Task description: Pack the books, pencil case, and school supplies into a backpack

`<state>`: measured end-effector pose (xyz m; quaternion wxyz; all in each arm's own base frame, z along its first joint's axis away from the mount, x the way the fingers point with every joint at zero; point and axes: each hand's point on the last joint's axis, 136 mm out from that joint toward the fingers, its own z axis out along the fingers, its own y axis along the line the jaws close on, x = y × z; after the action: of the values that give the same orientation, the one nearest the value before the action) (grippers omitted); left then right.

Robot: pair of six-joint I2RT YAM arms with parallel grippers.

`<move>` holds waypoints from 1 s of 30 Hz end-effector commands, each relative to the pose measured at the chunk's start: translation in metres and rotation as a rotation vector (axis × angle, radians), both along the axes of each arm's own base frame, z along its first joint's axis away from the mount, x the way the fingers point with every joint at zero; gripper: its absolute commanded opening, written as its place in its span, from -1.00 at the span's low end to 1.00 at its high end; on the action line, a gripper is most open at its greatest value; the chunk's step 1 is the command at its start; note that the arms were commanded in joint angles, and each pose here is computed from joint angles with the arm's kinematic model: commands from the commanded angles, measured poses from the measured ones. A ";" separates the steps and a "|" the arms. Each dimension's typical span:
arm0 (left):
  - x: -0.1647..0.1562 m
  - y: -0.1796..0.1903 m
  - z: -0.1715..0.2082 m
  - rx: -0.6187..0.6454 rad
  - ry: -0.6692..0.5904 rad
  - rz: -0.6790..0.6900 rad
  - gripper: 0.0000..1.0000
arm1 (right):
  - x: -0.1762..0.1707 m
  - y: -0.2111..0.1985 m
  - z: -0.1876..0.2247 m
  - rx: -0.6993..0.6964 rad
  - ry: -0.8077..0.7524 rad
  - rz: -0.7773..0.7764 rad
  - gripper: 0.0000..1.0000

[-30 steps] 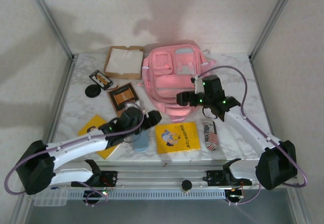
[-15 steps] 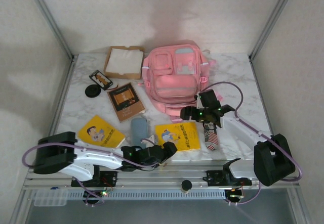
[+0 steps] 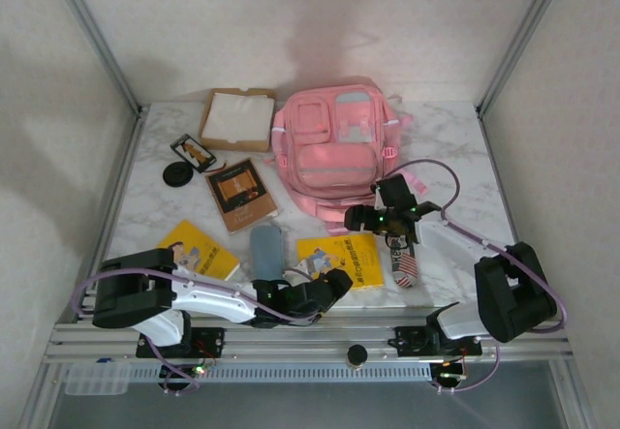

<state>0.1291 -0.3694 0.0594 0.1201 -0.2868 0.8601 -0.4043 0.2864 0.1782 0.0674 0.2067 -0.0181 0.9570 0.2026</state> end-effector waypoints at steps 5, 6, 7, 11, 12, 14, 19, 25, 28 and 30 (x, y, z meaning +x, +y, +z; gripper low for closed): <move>0.021 0.014 -0.017 0.082 -0.017 0.083 0.69 | -0.005 -0.006 -0.019 -0.045 0.044 -0.006 0.81; 0.025 0.017 -0.019 0.088 -0.016 0.090 0.69 | -0.005 -0.007 -0.021 -0.052 0.049 -0.005 0.81; 0.028 0.018 -0.020 0.093 -0.020 0.094 0.69 | -0.007 -0.008 -0.024 -0.060 0.057 -0.004 0.82; 0.046 0.032 -0.020 0.132 -0.061 0.131 0.68 | -0.011 -0.011 -0.030 -0.072 0.071 -0.007 0.84; 0.051 0.037 -0.020 0.148 -0.072 0.141 0.68 | -0.011 -0.010 -0.031 -0.070 0.076 -0.004 0.85; 0.062 0.046 -0.022 0.181 -0.086 0.153 0.67 | -0.015 -0.008 -0.033 -0.056 0.094 0.004 0.84; 0.091 0.072 -0.025 0.227 -0.119 0.202 0.66 | -0.020 -0.010 -0.038 -0.076 0.104 0.002 0.87; 0.133 0.088 -0.020 0.284 -0.180 0.212 0.64 | -0.028 -0.001 -0.035 -0.092 0.118 0.026 0.90; 0.154 0.088 -0.012 0.283 -0.199 0.187 0.63 | -0.032 0.001 -0.027 -0.103 0.094 0.021 0.92; 0.157 0.097 -0.004 0.336 -0.202 0.209 0.66 | -0.027 -0.013 -0.017 -0.149 0.046 -0.012 0.97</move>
<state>0.2542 -0.2995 0.0438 0.2163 -0.3192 0.8643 -0.3229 0.2648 0.1775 0.0414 0.1756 -0.0335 0.9712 0.1573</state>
